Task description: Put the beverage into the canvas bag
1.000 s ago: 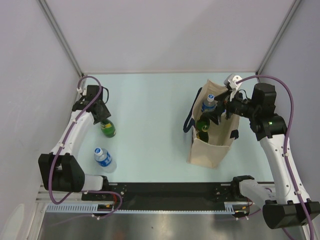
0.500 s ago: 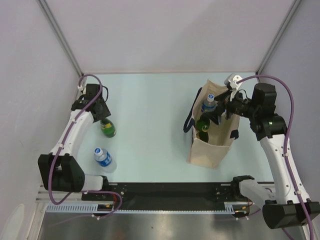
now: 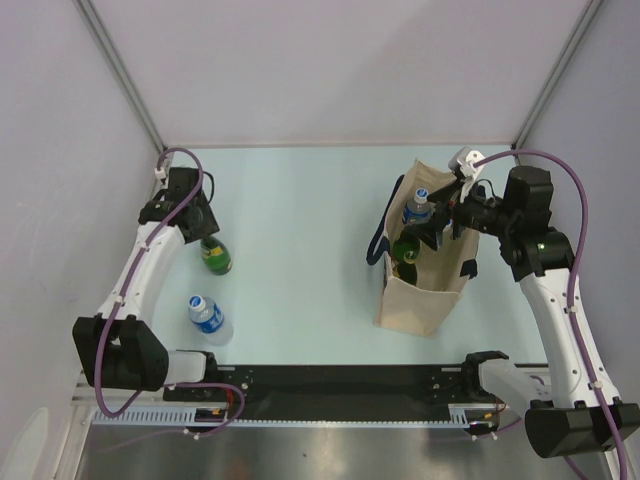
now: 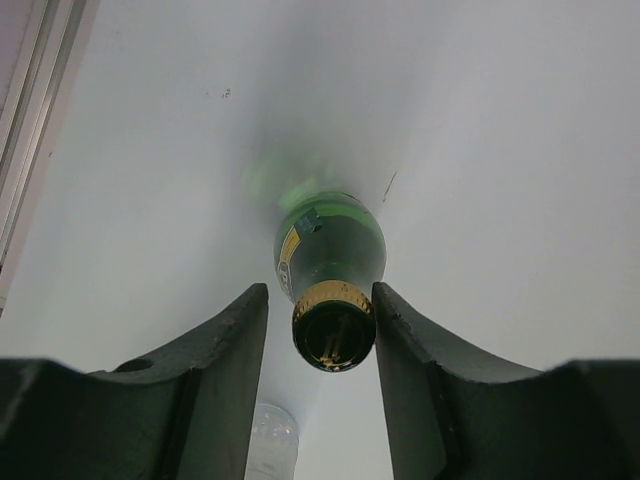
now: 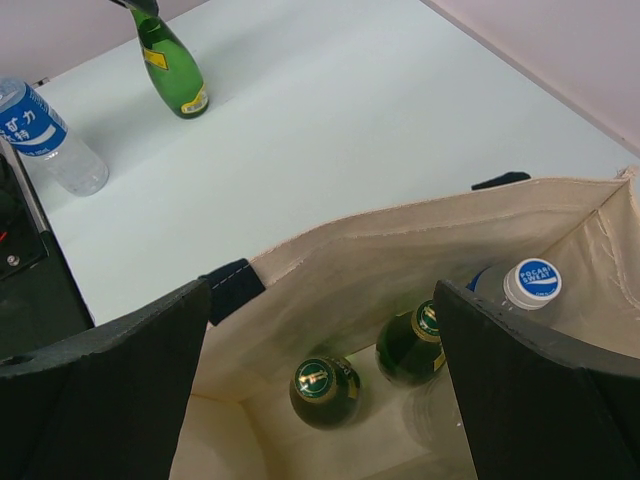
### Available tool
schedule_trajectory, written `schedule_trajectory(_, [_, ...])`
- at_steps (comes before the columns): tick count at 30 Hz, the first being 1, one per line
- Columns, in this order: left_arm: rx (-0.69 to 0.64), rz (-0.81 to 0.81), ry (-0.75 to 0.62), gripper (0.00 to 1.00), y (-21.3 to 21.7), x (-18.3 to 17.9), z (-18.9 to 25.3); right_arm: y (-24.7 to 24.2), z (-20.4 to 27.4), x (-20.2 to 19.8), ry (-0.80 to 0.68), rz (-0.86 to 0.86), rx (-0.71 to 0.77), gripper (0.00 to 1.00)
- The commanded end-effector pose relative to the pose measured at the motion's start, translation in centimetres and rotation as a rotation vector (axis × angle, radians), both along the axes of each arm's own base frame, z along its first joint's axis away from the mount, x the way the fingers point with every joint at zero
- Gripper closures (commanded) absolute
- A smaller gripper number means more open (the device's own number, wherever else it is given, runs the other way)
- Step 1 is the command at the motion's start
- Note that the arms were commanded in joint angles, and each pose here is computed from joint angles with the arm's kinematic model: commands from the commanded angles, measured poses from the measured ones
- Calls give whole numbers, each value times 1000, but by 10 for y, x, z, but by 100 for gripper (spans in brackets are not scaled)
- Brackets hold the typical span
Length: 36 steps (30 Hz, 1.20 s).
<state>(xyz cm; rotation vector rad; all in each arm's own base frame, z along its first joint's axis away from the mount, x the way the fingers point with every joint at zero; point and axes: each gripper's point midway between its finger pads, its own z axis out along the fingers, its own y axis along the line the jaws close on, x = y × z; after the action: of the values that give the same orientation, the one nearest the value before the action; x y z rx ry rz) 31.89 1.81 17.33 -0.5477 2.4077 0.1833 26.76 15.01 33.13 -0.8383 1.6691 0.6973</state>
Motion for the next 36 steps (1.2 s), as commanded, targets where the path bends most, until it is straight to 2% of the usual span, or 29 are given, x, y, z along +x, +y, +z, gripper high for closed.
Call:
schedule_trajectory(1, [-4, -21, -58, 50, -1, 7, 20, 1, 16, -4, -54, 12, 18, 0])
schedule_trajectory(7, [0, -32, -60, 57, -1, 11, 20, 1, 18, -4, -57, 13, 18, 0])
schedule_trajectory(10, [6, -53, -68, 67, -1, 13, 23, 2, 19, -4, -58, 19, 20, 0])
schedule_trajectory(11, [6, -61, -71, 75, -2, 14, 24, 2, 19, -5, -58, 25, 21, 0])
schedule_trajectory(13, [-10, -85, -87, 82, -6, 16, 28, 3, 20, -5, -59, 33, 23, 0])
schedule_trajectory(14, [-13, -107, -102, 90, -9, 16, 32, 4, 20, -6, -60, 43, 22, 0])
schedule_trajectory(17, [-47, -175, -164, 99, -22, 18, 48, 7, 23, -8, -66, 64, 21, 0])
schedule_trajectory(26, [-90, -481, -317, 100, -91, 14, 100, 31, 29, -20, -83, 210, 25, 0])
schedule_trajectory(30, [-121, -681, -383, 100, -142, 6, 130, 51, 31, -29, -85, 304, 37, 0])
schedule_trajectory(36, [-163, -901, -483, 100, -202, -7, 178, 92, 26, -44, -54, 438, 64, 0])
